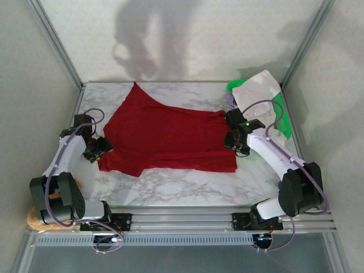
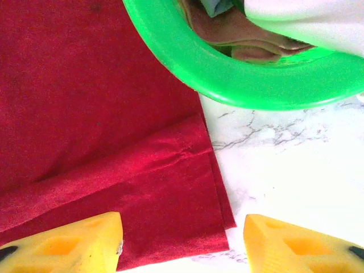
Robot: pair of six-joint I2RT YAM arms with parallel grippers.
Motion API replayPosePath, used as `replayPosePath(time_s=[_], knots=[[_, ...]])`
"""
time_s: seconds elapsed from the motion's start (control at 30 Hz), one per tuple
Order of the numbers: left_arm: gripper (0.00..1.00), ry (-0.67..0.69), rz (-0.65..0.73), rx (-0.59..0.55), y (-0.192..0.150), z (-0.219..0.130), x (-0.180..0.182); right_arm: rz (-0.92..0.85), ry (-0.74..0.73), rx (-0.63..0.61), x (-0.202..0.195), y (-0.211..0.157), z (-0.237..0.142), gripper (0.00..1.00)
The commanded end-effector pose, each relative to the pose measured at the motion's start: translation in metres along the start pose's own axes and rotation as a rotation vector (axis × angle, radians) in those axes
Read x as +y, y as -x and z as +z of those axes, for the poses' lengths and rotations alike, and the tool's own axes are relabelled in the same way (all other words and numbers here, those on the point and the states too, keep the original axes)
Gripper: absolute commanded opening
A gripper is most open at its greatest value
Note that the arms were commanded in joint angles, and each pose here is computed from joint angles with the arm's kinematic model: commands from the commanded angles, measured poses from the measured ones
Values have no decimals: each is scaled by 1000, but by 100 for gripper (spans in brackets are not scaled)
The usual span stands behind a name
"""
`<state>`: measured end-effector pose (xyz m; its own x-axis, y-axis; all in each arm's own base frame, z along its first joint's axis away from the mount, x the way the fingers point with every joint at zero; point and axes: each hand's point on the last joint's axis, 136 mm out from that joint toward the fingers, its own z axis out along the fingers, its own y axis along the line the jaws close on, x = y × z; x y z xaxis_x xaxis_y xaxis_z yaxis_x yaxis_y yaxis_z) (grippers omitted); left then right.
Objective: Fold and stack the t-shirts
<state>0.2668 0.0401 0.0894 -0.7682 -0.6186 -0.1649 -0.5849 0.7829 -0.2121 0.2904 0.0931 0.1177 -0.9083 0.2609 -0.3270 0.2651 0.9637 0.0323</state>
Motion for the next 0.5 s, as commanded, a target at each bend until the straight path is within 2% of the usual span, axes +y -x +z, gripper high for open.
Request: replayPosePath(time_s=[0.0,0.1,0.23,0.47], knots=[[59,20,-5,61,-23,8,5,2,-34,0,-5,2,-9,68],[59,19,6,71,-27,16,2,9,-50,7,-10,8,-4,69],[60,42,0,48,-21,22,5,-13,87,5,19,7,-16,67],[54,35,-4,101,-29,42,5,-35,175,105,60,-30,-3,67]])
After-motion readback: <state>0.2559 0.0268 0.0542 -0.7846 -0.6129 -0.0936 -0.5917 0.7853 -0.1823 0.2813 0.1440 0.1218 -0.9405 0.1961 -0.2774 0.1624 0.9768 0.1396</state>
